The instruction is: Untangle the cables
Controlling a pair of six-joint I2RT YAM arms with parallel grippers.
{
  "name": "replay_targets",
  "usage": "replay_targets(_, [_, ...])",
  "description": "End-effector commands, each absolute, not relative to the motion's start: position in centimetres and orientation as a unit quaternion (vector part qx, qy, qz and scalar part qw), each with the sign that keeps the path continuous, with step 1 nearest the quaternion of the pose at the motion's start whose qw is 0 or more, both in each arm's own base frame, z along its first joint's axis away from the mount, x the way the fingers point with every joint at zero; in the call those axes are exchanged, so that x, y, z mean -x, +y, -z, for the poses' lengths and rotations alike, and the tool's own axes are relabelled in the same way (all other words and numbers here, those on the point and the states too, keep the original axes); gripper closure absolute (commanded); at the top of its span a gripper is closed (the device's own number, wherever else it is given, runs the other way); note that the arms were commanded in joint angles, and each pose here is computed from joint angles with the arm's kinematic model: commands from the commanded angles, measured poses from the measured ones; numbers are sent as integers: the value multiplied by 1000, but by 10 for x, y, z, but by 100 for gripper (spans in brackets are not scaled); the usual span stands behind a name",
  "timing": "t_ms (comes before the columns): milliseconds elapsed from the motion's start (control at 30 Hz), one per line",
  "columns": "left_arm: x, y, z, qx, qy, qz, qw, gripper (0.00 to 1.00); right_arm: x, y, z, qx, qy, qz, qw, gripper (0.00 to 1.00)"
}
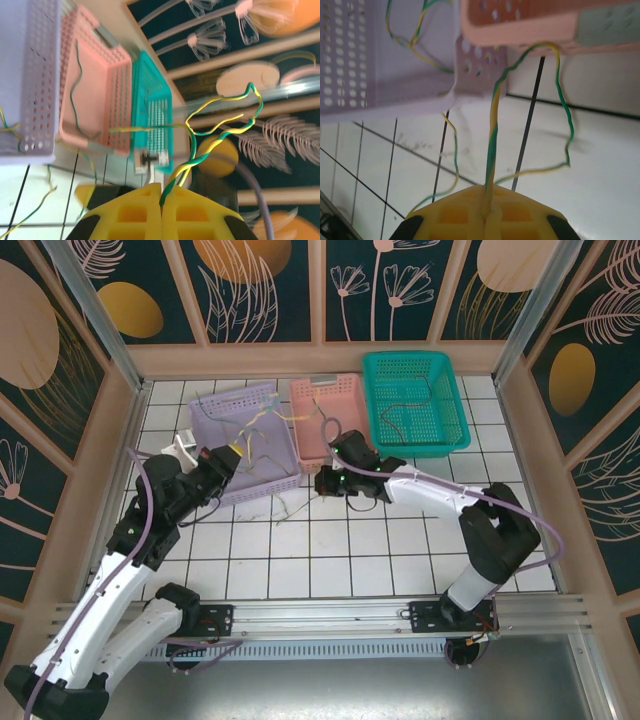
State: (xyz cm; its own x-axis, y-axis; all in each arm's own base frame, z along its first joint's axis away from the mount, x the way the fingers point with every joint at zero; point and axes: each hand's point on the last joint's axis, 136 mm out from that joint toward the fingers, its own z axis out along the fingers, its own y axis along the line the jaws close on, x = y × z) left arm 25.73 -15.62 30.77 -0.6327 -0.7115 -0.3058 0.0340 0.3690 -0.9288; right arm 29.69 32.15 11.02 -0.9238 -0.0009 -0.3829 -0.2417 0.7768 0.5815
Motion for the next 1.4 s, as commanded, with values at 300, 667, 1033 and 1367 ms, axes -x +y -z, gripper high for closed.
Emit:
replay_targets(300, [-184,-168,-174,125,851,459,224,100,-334,331,-128,49,908,-386,157,100])
replay_targets(667, [-178,-168,-106,132,870,439,181,100,-304,309,-136,66,918,-351,175,100])
replay_targets(1033, [-202,-153,-79,194,898,356,172,60,-310,325,-146,66,913,-355,188,100])
replay_targets(1367, [-213,-133,-125,241,883,333,226,36,-302,326,-156,65,917,-334,206,100])
